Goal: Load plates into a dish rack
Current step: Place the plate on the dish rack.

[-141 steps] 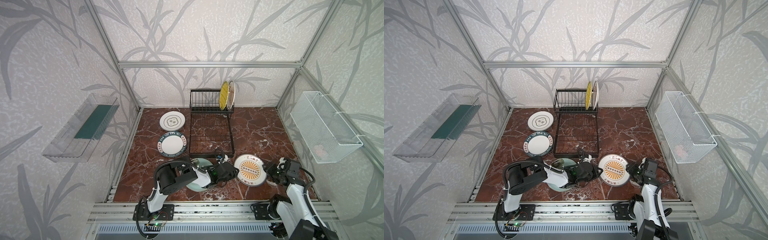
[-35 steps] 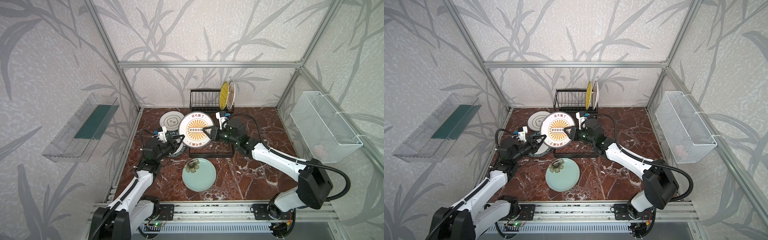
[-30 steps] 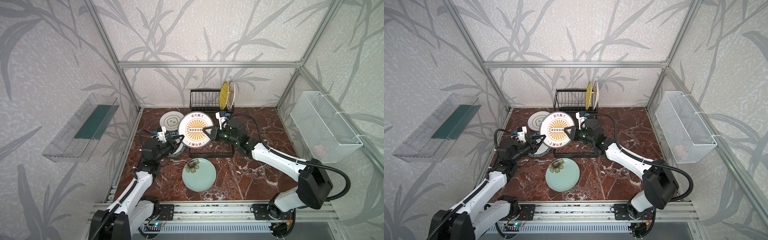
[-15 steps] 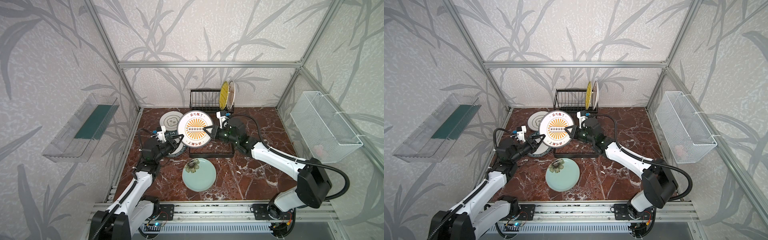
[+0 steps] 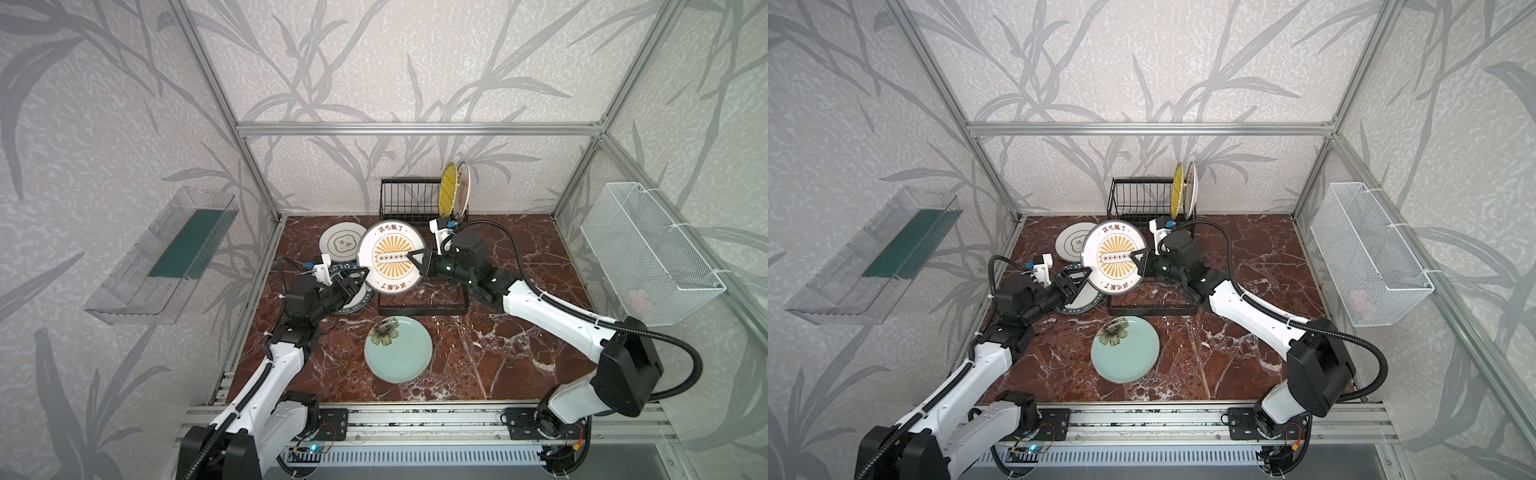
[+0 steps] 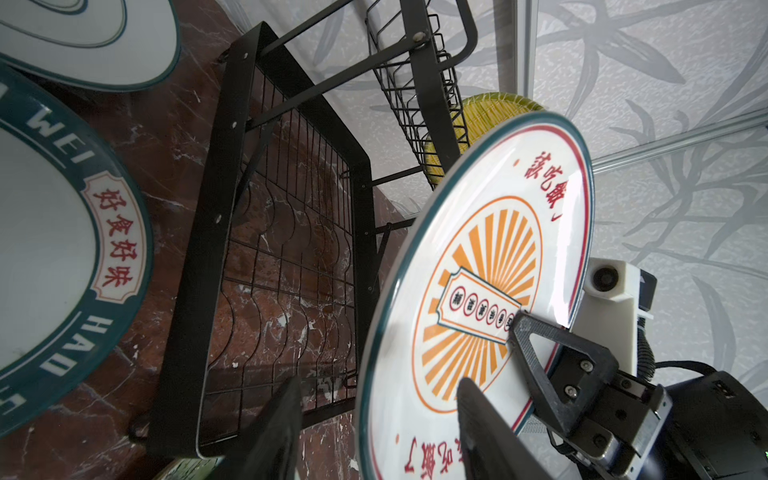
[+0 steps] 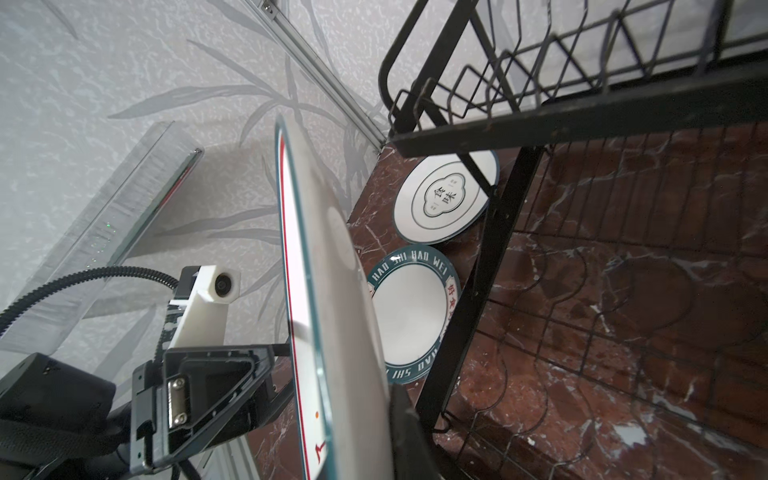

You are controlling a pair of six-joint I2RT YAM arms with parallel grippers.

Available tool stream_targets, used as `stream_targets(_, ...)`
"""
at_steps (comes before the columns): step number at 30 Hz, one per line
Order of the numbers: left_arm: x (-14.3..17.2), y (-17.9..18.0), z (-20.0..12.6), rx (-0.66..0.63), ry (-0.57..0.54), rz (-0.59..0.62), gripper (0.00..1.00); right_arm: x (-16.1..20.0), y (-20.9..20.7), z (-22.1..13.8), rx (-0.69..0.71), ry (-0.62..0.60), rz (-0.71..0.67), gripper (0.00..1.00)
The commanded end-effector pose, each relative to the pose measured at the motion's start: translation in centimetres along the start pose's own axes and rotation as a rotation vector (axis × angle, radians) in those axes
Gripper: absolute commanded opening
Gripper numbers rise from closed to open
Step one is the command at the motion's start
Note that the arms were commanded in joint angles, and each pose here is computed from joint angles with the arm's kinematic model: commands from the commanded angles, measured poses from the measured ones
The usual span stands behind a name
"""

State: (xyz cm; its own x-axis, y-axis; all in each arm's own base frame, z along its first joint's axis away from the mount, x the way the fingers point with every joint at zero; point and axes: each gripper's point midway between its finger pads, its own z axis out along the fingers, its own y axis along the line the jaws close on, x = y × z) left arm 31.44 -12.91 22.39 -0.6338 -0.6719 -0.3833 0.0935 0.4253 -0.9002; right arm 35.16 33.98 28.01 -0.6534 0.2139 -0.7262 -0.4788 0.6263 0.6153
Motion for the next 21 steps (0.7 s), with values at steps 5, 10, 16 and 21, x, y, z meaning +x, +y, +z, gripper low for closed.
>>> stream_targets(5, -0.5, -0.9, -1.6, -0.062, -0.019, 0.085, 0.65, -8.3, 3.3, -4.1, 0.059, -0.221, -0.183, 0.00)
stream_targets(10, -0.3, -1.0, -2.6, -0.105, -0.017, 0.127, 0.66, -11.5, 3.9, -5.4, 0.118, -0.304, -0.255, 0.00)
stream_targets(16, -0.2, -1.2, -3.3, -0.126, -0.012, 0.154, 0.66, -15.7, 3.5, -6.2, 0.279, -0.388, -0.336, 0.00)
stream_targets(21, -0.1, -1.0, -3.5, -0.139, -0.013, 0.146, 0.66, -18.6, 3.2, -6.1, 0.381, -0.450, -0.361, 0.00)
